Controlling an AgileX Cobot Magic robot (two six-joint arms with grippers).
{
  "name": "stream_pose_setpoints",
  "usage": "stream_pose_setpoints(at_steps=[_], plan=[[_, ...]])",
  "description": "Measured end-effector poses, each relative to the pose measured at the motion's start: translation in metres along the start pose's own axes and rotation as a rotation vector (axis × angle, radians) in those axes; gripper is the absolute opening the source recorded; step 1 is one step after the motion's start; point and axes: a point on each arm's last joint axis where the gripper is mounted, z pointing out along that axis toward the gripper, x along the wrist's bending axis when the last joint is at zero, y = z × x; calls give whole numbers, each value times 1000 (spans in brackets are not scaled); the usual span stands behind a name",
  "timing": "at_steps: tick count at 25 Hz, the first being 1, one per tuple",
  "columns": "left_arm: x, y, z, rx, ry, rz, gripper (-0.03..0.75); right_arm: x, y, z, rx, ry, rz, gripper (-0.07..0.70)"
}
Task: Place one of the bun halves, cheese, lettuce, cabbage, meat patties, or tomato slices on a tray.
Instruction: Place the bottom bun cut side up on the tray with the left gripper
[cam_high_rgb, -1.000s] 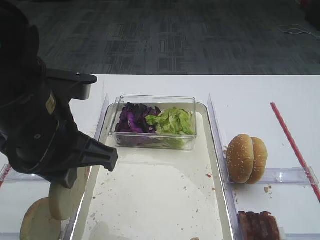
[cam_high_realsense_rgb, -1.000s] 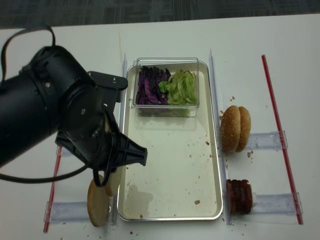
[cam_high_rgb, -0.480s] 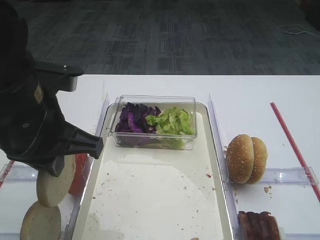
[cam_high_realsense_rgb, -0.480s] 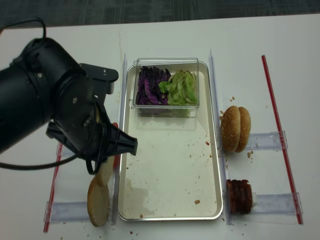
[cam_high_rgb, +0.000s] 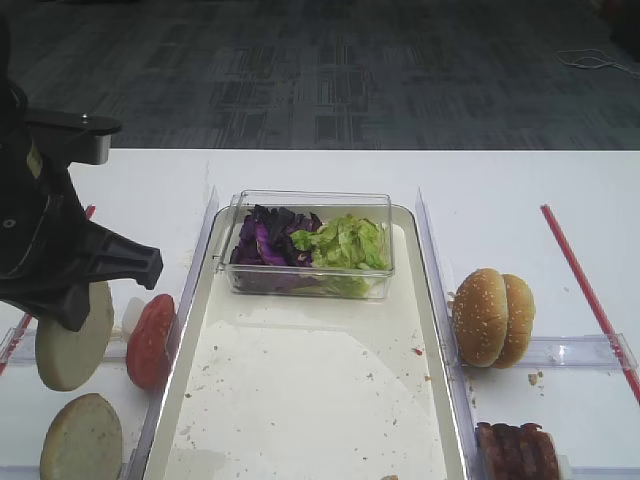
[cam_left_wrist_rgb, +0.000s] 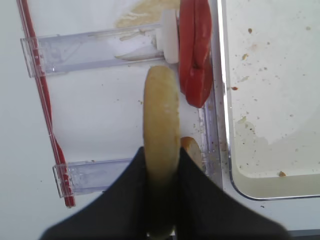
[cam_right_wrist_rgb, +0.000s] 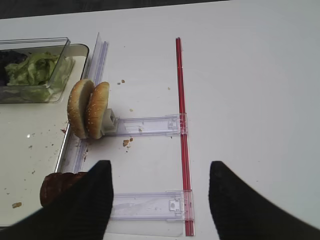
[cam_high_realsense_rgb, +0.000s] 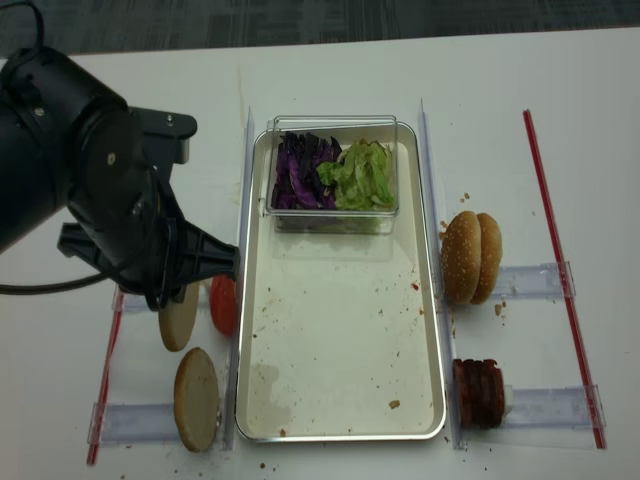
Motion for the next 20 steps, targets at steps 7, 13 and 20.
stream_pose_setpoints(at_steps=[7, 13, 20], plan=[[-6, 5, -3, -40, -83, 10, 98, 0, 0, 0, 0, 0, 0, 464], [-31, 8, -10, -80, -362, 38, 98, 0, 0, 0, 0, 0, 0, 464], [-58, 10, -26, -137, -708, 92, 97, 0, 0, 0, 0, 0, 0, 464]])
